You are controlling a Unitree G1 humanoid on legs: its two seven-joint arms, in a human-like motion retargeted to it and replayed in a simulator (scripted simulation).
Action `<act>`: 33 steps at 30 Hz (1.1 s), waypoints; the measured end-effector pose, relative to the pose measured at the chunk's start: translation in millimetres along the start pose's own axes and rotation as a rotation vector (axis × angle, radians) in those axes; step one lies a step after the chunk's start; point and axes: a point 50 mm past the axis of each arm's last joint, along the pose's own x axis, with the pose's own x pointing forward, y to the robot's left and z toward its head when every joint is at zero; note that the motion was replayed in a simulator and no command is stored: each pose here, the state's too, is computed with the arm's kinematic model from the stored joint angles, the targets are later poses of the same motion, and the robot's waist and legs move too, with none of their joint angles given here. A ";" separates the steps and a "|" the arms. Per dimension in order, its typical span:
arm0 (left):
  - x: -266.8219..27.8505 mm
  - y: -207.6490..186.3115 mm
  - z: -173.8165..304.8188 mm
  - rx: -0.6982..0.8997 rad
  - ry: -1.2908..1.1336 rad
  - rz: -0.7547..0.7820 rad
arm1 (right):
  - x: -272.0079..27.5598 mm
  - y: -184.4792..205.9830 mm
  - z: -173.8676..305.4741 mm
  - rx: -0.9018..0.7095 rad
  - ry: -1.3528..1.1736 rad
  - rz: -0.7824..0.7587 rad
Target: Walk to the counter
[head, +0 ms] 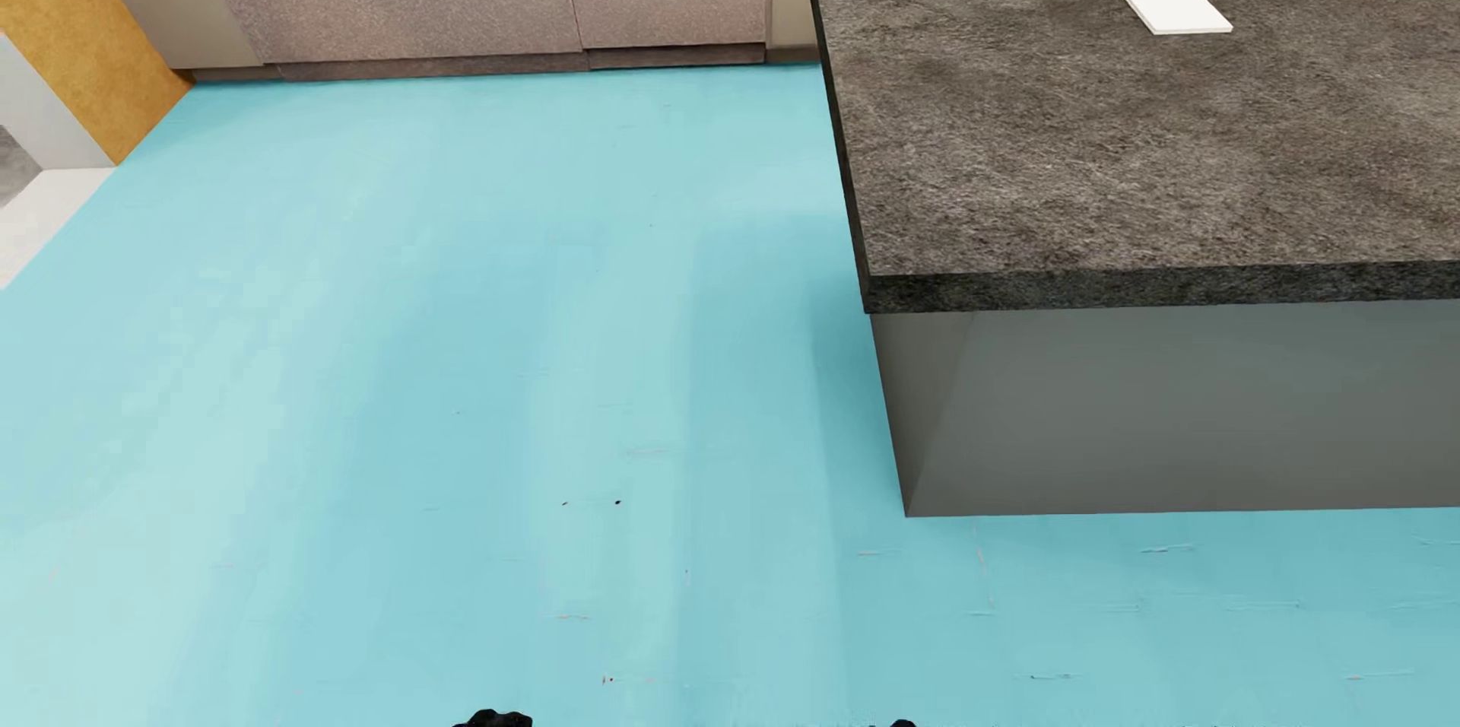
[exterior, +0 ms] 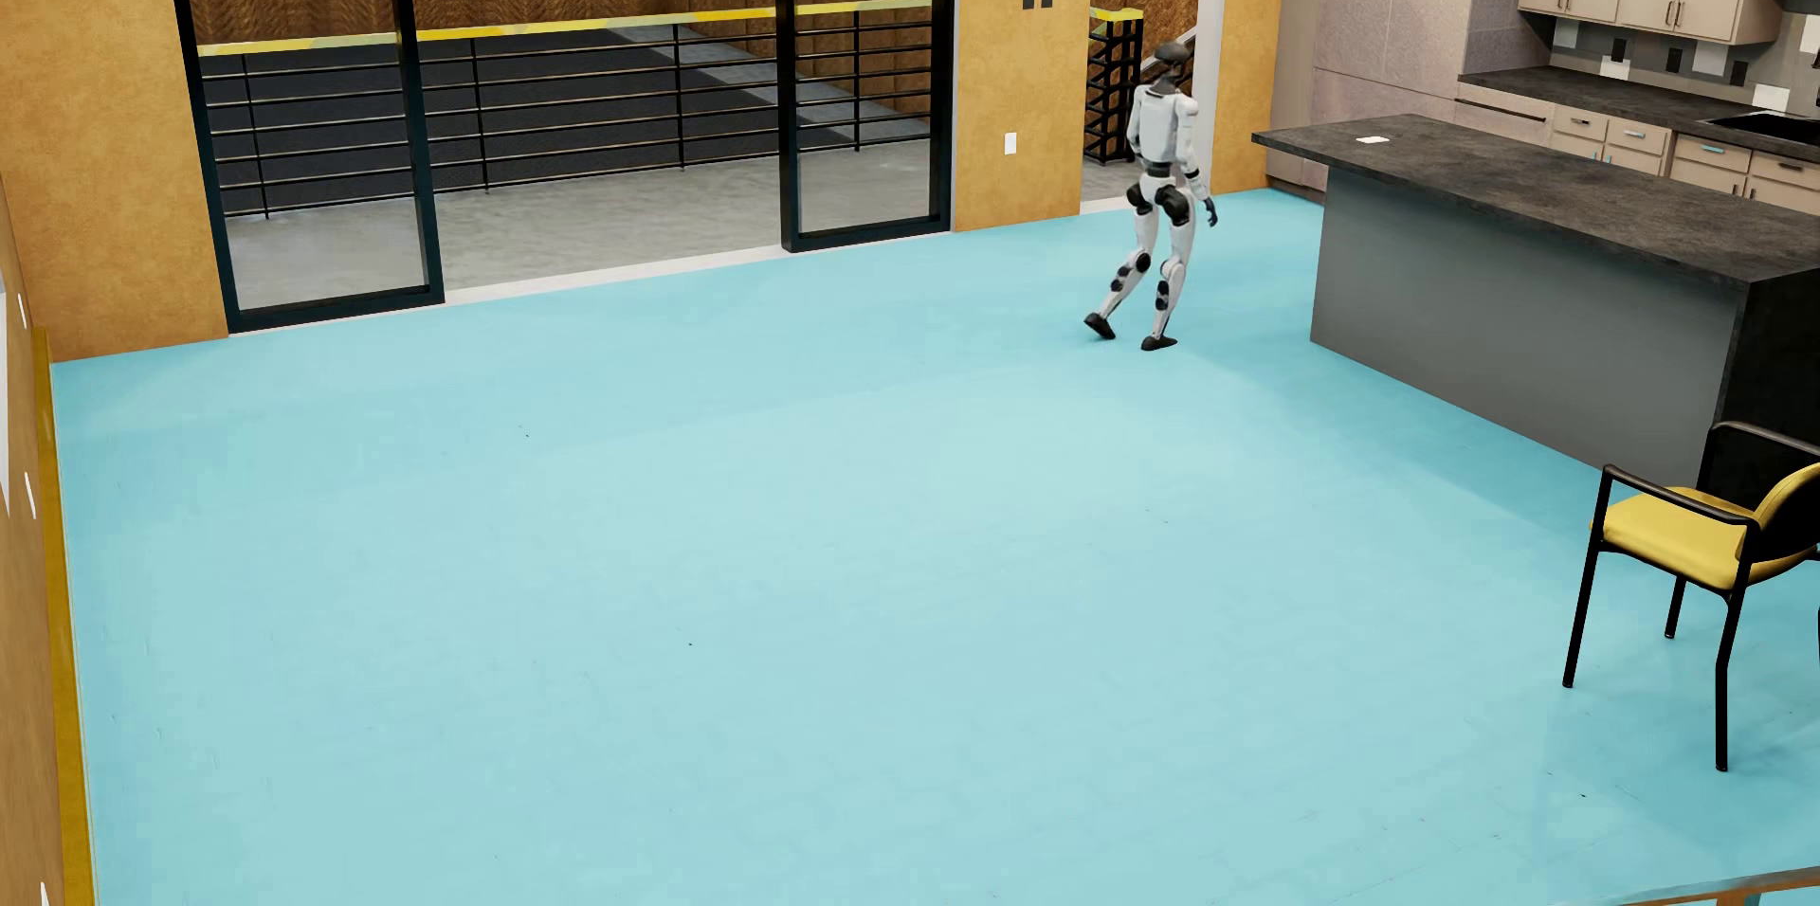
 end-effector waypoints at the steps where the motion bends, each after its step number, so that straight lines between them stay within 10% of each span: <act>1: -0.4 -1.9 2.6 -0.001 -0.005 -0.003 | 1.6 -3.9 4.1 0.000 -0.013 -0.012; 33: 4.5 -6.1 -1.2 0.018 0.054 -0.028 | 2.1 -35.2 47.7 0.039 -0.145 -0.246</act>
